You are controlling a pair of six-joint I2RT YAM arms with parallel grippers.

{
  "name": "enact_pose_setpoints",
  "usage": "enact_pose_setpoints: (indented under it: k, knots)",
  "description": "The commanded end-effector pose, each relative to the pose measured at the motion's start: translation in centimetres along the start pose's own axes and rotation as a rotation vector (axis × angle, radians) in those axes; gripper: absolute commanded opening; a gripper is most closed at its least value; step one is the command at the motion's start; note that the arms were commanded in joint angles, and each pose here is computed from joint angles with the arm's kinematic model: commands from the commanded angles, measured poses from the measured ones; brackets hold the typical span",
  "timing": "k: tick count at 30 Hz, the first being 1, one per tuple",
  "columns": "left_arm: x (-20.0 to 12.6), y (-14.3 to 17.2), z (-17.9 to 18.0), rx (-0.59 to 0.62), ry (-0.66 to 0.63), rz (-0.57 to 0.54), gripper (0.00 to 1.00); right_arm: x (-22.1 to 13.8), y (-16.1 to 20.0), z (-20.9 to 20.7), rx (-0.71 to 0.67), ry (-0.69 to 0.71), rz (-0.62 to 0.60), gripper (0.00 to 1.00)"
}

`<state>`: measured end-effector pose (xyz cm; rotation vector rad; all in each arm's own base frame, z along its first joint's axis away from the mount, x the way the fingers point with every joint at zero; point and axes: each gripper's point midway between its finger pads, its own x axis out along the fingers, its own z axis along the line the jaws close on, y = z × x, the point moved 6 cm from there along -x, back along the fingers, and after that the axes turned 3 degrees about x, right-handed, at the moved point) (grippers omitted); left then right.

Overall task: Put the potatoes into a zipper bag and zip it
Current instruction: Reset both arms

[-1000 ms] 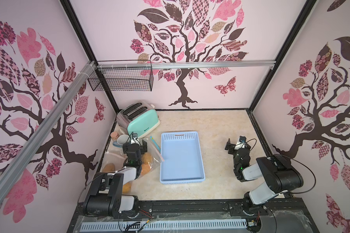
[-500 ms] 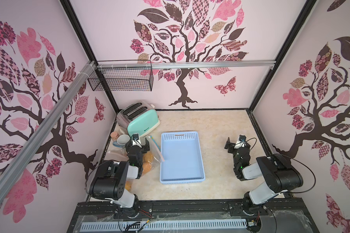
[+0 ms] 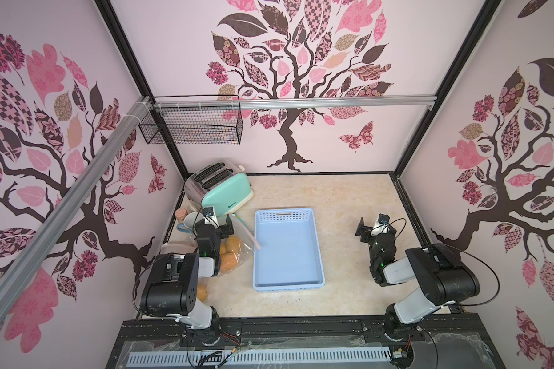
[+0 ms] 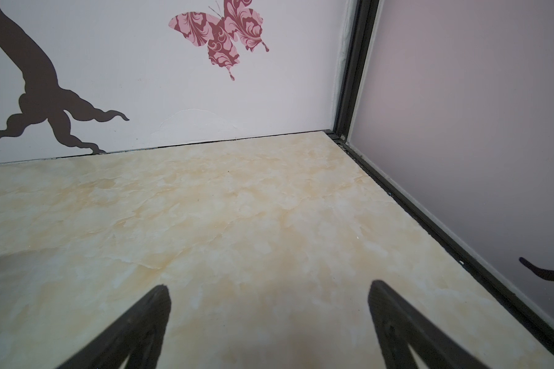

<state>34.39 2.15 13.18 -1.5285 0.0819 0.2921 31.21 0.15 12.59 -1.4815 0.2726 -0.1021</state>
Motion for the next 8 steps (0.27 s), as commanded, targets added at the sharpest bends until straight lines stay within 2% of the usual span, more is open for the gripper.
enact_pose_setpoints:
  k: [1, 4, 8]
  knots:
    - [0.2, 1.3, -0.1, -0.010, 0.011, 0.074, 0.98, 0.3, -0.3, 0.0, 0.019, 0.004, -0.012, 0.99]
    - [0.2, 1.3, -0.1, -0.006, 0.007, 0.074, 0.98, 1.2, 0.0, 0.0, 0.026, -0.019, 0.034, 0.99]
    - [0.1, 1.3, -0.2, 0.003, -0.005, 0.070, 0.98, -0.2, -0.2, -0.4, 0.033, -0.017, -0.018, 0.99]
